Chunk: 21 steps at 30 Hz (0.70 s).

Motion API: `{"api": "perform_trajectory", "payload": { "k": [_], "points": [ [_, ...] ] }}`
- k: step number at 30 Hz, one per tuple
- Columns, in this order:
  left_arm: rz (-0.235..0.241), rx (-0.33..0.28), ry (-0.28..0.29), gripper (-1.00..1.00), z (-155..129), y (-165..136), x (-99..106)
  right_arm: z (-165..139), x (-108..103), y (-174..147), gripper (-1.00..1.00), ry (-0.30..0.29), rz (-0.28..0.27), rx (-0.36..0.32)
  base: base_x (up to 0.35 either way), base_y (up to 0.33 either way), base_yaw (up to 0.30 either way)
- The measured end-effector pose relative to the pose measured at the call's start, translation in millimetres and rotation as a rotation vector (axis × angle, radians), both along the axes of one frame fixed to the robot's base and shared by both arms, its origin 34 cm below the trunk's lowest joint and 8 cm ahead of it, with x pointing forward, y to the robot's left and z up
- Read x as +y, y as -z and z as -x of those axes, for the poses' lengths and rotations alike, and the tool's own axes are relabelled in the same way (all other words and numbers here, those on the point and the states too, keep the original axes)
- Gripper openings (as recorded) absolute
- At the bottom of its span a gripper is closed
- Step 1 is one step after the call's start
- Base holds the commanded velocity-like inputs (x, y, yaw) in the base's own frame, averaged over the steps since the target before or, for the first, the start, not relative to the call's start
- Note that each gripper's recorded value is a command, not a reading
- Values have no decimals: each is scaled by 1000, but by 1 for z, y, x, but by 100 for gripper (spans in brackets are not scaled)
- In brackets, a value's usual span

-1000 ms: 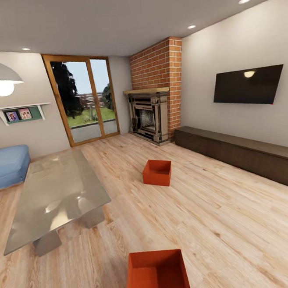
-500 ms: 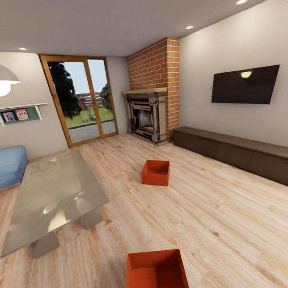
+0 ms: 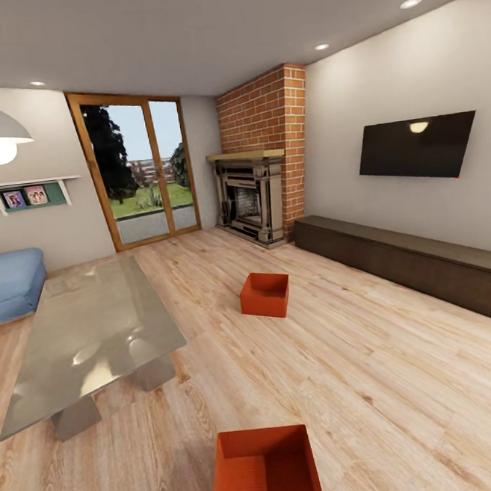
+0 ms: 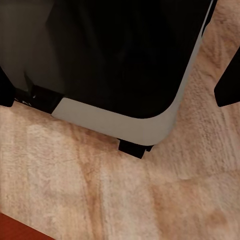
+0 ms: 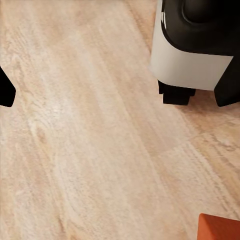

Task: Move the two storage containers from the living room to the garage. In the garage, place one container on the floor and stack the other container on top of it (either order is fine).

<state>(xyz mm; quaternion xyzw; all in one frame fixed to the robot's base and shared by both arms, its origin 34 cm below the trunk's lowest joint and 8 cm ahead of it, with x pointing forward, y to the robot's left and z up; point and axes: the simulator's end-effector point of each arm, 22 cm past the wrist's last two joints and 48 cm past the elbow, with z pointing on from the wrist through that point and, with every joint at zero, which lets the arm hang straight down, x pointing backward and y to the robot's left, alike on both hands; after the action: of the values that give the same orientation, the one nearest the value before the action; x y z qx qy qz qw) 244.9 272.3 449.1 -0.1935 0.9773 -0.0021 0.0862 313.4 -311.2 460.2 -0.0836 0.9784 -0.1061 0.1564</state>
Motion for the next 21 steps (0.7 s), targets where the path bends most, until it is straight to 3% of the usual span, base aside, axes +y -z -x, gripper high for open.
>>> {"api": "perform_trajectory", "payload": {
  "k": [21],
  "points": [
    [0,1,-2,100,0,0,0,0,2,0,100,1,-3,-1,0,0,-23]
  ]
}}
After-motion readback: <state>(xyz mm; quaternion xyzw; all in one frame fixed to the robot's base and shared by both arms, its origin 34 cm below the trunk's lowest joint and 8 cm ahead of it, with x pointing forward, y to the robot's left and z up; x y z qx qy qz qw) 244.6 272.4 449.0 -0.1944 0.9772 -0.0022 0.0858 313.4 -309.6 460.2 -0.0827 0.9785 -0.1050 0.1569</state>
